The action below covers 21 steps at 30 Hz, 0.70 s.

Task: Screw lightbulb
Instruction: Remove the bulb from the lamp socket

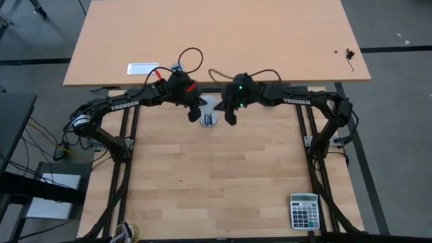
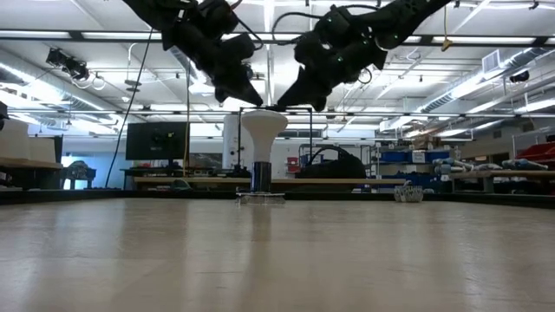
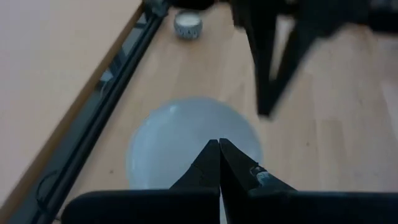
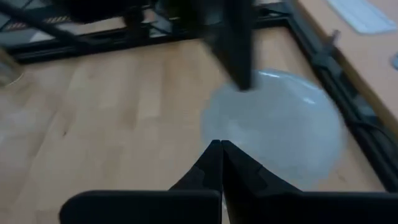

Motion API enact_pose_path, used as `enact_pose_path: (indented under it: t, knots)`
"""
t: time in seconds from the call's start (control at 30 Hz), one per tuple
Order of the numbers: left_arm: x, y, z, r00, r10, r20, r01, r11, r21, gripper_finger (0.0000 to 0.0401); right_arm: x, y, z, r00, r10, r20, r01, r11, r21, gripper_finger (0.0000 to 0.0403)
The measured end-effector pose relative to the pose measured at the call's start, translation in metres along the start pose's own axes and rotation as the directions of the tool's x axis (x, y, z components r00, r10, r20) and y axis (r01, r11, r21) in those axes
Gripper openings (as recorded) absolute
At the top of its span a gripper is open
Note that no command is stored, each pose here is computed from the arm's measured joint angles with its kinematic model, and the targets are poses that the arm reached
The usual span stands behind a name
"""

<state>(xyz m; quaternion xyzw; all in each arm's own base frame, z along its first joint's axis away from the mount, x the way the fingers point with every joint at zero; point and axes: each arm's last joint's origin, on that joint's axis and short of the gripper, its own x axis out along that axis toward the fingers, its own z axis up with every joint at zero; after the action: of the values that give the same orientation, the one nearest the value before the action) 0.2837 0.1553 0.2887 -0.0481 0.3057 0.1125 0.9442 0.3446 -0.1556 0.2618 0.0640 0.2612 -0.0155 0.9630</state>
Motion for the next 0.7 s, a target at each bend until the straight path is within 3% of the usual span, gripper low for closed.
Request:
enact_pose_path:
  t: [0.2, 0.7]
  knots:
    - [0.0, 0.0, 0.004, 0.998, -0.032, 0.048, 0.032, 0.999, 0.001, 0.0, 0.009, 0.018, 0.001, 1.0, -0.013, -0.014, 0.012, 0.998, -0.054, 0.0011]
    - [0.018, 0.007, -0.004, 1.0, -0.013, -0.019, 0.012, 1.0, -0.029, 0.0, 0.019, 0.0, -0.011, 0.994, -0.095, -0.057, 0.094, 0.995, -0.014, 0.0011]
